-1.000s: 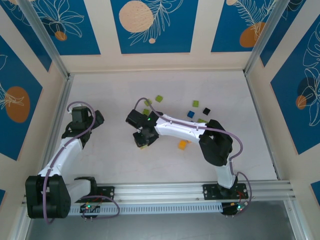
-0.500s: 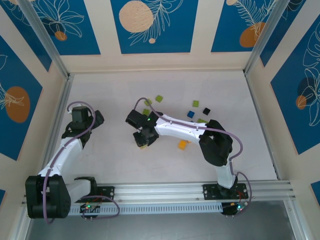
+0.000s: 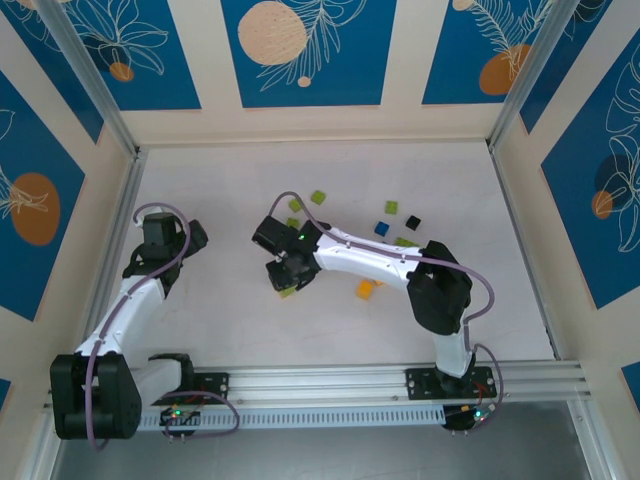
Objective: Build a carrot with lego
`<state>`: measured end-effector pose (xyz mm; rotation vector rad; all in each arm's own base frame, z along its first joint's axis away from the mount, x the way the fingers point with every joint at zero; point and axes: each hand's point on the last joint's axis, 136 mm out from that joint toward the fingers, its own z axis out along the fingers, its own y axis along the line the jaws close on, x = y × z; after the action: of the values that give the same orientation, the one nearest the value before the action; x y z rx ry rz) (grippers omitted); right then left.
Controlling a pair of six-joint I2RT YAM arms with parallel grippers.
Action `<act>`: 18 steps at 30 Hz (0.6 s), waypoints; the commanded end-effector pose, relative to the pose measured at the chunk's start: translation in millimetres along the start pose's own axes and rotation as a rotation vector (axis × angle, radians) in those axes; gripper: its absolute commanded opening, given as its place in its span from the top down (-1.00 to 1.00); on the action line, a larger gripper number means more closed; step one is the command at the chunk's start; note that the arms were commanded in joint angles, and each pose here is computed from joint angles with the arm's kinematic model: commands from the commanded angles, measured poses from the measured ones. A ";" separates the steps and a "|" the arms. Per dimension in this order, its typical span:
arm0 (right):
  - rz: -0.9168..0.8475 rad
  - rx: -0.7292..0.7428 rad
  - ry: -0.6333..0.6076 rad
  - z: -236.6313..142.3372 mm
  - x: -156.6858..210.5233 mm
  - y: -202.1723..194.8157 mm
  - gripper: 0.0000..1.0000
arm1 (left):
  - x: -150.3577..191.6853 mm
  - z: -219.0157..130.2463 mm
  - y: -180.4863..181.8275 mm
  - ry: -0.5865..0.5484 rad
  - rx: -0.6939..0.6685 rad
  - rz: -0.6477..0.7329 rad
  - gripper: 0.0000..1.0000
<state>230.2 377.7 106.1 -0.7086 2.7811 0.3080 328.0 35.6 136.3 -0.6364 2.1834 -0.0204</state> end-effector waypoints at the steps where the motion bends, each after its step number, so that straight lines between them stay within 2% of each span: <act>1: -0.009 -0.023 -0.043 -21.0 -9.2 8.2 0.32 | -1.1 -1.5 3.5 -0.004 0.001 -0.011 -0.99; 18: -0.043 -0.033 0.025 14.9 -2.3 12.8 0.33 | -2.3 -3.0 2.6 -0.006 0.007 -0.012 -0.99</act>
<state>231.0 381.0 93.7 -0.7444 2.7935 0.2875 327.9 35.6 136.5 -0.6368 2.1829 -0.0207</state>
